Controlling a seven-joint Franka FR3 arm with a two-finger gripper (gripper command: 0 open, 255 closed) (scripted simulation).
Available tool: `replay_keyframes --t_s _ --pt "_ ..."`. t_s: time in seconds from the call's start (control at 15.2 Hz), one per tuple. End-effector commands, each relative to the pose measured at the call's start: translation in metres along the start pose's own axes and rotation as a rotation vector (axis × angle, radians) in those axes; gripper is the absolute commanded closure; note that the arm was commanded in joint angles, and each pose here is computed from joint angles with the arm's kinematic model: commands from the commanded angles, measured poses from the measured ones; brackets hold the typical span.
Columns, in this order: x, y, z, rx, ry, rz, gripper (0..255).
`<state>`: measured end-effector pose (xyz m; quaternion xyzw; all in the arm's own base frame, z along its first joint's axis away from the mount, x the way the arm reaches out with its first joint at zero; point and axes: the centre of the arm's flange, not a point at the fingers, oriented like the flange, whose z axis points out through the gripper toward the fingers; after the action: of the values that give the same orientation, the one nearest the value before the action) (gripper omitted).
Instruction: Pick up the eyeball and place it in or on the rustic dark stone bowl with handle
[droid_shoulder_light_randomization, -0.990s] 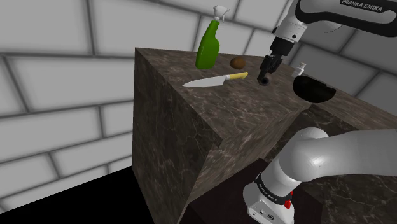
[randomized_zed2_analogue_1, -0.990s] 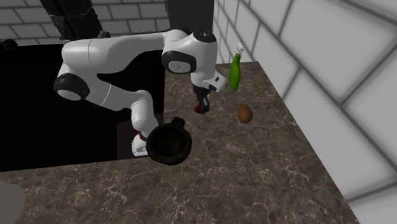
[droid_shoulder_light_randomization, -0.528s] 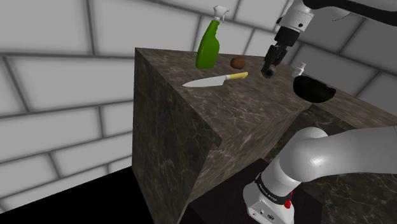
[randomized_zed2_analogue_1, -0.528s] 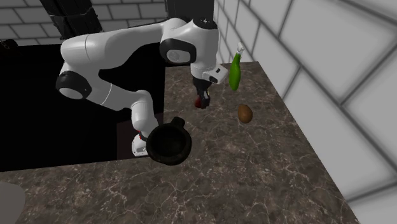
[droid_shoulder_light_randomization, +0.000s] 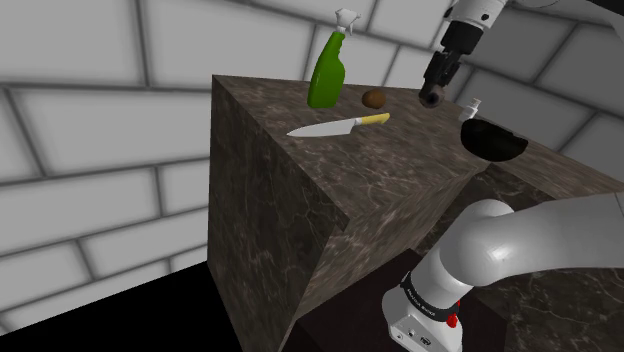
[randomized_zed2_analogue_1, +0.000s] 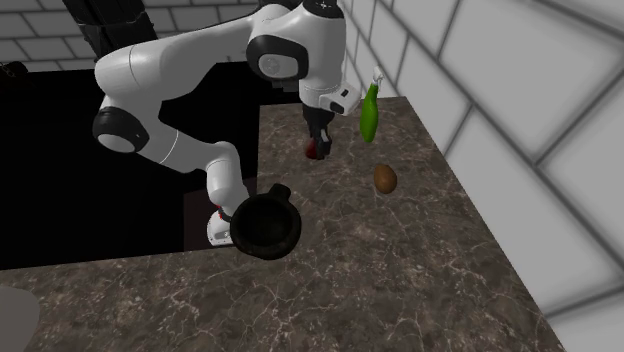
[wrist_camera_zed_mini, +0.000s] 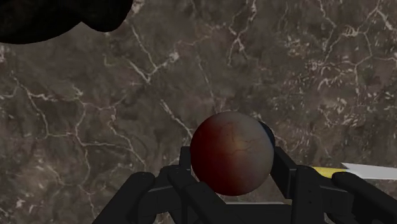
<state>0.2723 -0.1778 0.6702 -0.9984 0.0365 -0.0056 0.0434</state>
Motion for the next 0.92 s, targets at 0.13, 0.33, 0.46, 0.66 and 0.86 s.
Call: replay_keyframes --t_s 0.13,0.33,0.46,0.66,0.86 --pt "0.0 -0.003 -0.021 0.0 0.0 0.0 255" --pt "0.0 -0.004 -0.036 0.0 0.0 0.0 255" --pt "0.0 -0.005 -0.047 0.0 0.0 0.0 255" --pt "0.0 -0.006 -0.063 0.0 0.0 0.0 255" --pt "0.001 -0.007 -0.074 0.0 0.0 0.0 255"
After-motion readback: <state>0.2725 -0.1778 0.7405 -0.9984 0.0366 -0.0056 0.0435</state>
